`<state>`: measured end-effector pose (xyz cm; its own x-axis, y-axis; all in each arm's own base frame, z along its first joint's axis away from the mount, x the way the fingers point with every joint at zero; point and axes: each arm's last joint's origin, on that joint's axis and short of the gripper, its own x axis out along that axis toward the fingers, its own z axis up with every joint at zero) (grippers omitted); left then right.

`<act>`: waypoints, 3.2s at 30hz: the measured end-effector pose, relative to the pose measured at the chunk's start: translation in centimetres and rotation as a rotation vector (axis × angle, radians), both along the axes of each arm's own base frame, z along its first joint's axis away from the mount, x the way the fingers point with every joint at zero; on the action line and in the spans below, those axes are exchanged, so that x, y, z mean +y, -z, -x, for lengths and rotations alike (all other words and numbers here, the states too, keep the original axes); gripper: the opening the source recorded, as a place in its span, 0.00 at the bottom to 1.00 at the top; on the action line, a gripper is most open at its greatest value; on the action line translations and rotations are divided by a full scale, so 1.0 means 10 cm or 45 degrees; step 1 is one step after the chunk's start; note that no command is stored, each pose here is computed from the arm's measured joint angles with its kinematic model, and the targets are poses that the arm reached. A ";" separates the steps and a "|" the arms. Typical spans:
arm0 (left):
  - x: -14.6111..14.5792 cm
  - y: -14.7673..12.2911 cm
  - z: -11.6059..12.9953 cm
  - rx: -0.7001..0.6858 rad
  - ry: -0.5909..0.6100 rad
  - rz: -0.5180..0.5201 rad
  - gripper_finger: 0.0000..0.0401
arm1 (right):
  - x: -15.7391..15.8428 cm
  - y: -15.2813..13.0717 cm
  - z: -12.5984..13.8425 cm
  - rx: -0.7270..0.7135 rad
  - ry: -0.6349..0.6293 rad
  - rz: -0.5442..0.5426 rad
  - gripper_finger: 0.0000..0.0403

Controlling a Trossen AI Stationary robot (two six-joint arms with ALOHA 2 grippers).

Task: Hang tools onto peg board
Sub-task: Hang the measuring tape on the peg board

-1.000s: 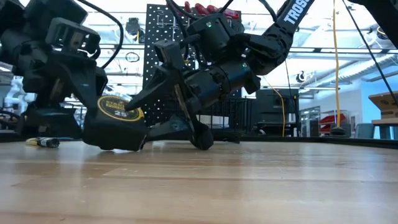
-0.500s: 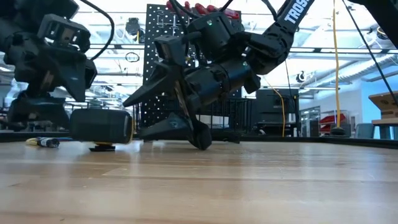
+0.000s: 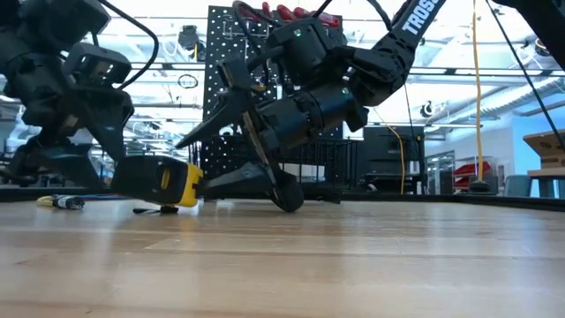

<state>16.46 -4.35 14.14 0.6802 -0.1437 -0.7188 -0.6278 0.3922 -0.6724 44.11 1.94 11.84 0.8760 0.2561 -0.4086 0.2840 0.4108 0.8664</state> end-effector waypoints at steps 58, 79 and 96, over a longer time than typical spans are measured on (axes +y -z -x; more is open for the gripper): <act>0.42 0.14 -0.46 -0.248 0.161 0.149 0.59 | 0.31 0.03 0.02 0.025 0.266 -0.010 0.62; 0.35 -0.30 -0.57 -0.529 0.206 0.139 0.33 | 0.08 -0.13 -0.07 -0.167 0.447 0.120 0.62; 0.12 -0.53 -0.19 -0.489 0.266 -0.020 0.32 | 0.07 -0.10 -0.06 -0.136 -0.002 0.049 0.62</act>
<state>18.32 -3.11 19.46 0.8560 -0.2980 -0.4224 -0.2391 0.4962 -0.8346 44.70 2.62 12.87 0.9147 0.2433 -0.3226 0.1905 0.4446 0.8752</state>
